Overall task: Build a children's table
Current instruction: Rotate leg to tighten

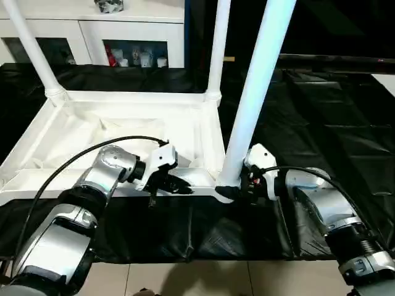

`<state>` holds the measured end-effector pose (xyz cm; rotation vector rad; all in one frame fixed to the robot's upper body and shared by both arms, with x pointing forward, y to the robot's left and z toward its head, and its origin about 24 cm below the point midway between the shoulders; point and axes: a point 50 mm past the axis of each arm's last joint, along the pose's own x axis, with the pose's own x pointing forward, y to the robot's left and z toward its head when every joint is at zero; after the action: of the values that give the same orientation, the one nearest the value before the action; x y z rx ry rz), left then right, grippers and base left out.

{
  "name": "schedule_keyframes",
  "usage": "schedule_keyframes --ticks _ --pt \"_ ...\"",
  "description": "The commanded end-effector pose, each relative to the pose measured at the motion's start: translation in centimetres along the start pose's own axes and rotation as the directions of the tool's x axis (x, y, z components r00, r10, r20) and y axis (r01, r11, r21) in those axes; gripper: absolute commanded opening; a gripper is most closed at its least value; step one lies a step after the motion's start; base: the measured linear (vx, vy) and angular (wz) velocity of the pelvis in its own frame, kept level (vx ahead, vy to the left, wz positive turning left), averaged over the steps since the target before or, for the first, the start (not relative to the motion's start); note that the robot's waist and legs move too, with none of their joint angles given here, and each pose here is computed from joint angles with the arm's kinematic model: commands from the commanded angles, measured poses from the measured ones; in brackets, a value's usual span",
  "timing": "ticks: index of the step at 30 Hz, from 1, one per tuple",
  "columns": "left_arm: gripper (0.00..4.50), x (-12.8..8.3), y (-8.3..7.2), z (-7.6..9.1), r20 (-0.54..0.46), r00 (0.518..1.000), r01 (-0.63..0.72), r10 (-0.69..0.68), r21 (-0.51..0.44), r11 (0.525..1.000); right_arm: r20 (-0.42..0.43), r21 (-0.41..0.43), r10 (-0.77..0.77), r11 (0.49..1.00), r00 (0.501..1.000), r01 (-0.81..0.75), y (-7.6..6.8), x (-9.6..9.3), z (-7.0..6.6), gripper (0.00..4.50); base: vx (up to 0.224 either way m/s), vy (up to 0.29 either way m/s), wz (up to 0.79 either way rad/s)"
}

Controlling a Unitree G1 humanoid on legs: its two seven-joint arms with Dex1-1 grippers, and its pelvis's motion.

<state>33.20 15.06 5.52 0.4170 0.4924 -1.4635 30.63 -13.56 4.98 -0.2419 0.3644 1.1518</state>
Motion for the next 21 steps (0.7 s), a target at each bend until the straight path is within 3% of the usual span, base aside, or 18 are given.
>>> schedule_keyframes --ticks 1,4,9,10,12,13,14,16,18,20,21 --pt "0.0 -0.1 -0.2 -0.7 -0.014 1.0 0.0 0.0 -0.03 1.0 0.011 -0.006 -0.01 1.0 1.0 0.011 -0.5 0.0 0.4 3.22 0.0 0.0 0.0" --pt "0.0 -0.1 -0.2 -0.7 -0.013 1.0 -0.002 0.001 -0.033 0.999 0.015 -0.002 -0.01 1.0 1.0 0.01 -0.5 0.0 0.4 2.88 0.0 0.0 0.0" --pt "0.0 0.7 0.4 -0.7 -0.04 0.992 -0.125 0.122 -0.062 0.99 0.036 0.068 -0.102 0.993 0.994 0.1 -0.6 0.9 -0.4 2.77 0.0 0.0 0.0" --pt "0.0 1.9 0.9 -0.1 -0.015 0.978 -0.208 0.208 -0.098 0.973 0.04 0.123 -0.203 0.973 0.978 0.197 -0.6 1.8 -0.9 2.76 0.0 0.0 0.0" --pt "0.0 2.2 1.0 0.1 -0.01 0.975 -0.223 0.223 -0.104 0.969 0.041 0.136 -0.223 0.967 0.974 0.216 -0.5 2.1 -1.0 2.75 0.0 0.0 0.0" --pt "0.0 4.3 1.2 1.3 0.024 0.957 -0.281 0.288 -0.14 0.949 0.033 0.219 -0.34 0.92 0.94 0.325 -0.2 3.7 -1.4 2.75 0.0 0.0 0.0" --pt "0.0 5.2 1.2 1.8 0.033 0.95 -0.303 0.311 -0.155 0.94 0.028 0.245 -0.369 0.904 0.929 0.352 0.0 4.5 -1.4 2.75 0.0 0.0 0.0" --pt "0.0 7.7 0.9 3.0 0.035 0.941 -0.326 0.335 -0.161 0.932 0.049 0.275 -0.421 0.877 0.906 0.393 0.4 7.2 0.0 2.75 0.0 0.0 0.0" --pt "0.0 8.6 0.6 3.4 0.034 0.943 -0.324 0.332 -0.155 0.933 0.083 0.288 -0.423 0.877 0.902 0.385 0.6 8.3 1.0 2.75 0.0 0.0 0.0" --pt "0.0 8.8 0.5 3.5 0.032 0.946 -0.316 0.324 -0.14 0.938 0.109 0.271 -0.409 0.889 0.906 0.369 0.8 8.7 1.6 2.75 0.0 0.0 0.0" --pt "0.0 8.8 0.4 3.4 0.018 0.952 -0.301 0.304 -0.111 0.947 0.162 0.202 -0.366 0.921 0.916 0.333 1.3 9.3 2.7 3.1 0.0 0.0 0.0"
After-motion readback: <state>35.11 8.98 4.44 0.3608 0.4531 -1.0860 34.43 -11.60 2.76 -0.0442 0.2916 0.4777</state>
